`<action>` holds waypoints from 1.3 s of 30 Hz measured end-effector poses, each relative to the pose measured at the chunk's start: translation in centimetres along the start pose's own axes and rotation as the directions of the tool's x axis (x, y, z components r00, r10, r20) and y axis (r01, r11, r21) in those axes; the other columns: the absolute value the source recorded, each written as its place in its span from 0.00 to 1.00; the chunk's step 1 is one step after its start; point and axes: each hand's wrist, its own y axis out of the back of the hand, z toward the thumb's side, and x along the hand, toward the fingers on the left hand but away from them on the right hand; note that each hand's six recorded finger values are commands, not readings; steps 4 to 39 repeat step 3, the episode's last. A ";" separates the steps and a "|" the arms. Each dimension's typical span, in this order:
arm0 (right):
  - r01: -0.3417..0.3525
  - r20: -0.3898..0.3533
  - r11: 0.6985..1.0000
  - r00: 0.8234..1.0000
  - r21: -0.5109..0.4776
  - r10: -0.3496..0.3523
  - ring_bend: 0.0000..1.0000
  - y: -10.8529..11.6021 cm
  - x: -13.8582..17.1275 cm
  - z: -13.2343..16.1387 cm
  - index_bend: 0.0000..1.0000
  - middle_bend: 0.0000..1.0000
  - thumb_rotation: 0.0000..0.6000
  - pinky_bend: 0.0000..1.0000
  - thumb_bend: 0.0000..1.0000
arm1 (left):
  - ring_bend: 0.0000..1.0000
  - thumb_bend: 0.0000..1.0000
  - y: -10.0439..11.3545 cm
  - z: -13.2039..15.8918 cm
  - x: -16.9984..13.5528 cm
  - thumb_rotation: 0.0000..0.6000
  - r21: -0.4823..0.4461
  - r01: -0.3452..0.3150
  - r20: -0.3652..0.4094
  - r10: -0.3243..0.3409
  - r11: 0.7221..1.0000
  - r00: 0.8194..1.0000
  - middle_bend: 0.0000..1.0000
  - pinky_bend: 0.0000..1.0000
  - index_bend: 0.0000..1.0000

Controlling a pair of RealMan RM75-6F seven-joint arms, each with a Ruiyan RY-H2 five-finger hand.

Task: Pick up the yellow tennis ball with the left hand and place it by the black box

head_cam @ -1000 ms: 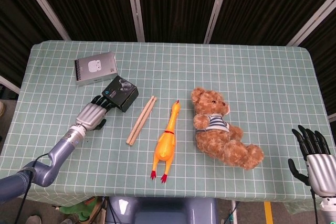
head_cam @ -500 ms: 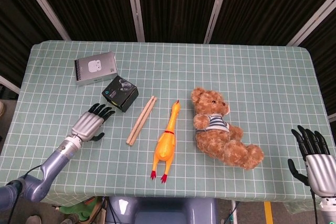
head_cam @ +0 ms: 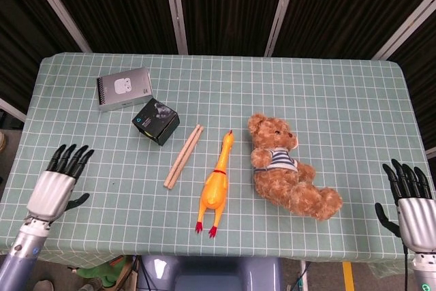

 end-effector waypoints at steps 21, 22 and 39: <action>-0.009 0.002 1.000 1.000 0.007 0.009 0.00 -0.3 -0.2 0.1 0.00 0.00 1.00 0.00 0.39 | 0.00 0.07 1.3 -1.3 -3.0 1.00 -0.002 -0.039 -0.046 0.039 0.999 0.998 0.06 0.00 0.03; -0.009 0.002 1.000 1.000 0.007 0.009 0.00 -0.3 -0.2 0.1 0.00 0.00 1.00 0.00 0.39 | 0.00 0.07 1.3 -1.3 -3.0 1.00 -0.002 -0.039 -0.046 0.039 0.999 0.998 0.06 0.00 0.03; -0.009 0.002 1.000 1.000 0.007 0.009 0.00 -0.3 -0.2 0.1 0.00 0.00 1.00 0.00 0.39 | 0.00 0.07 1.3 -1.3 -3.0 1.00 -0.002 -0.039 -0.046 0.039 0.999 0.998 0.06 0.00 0.03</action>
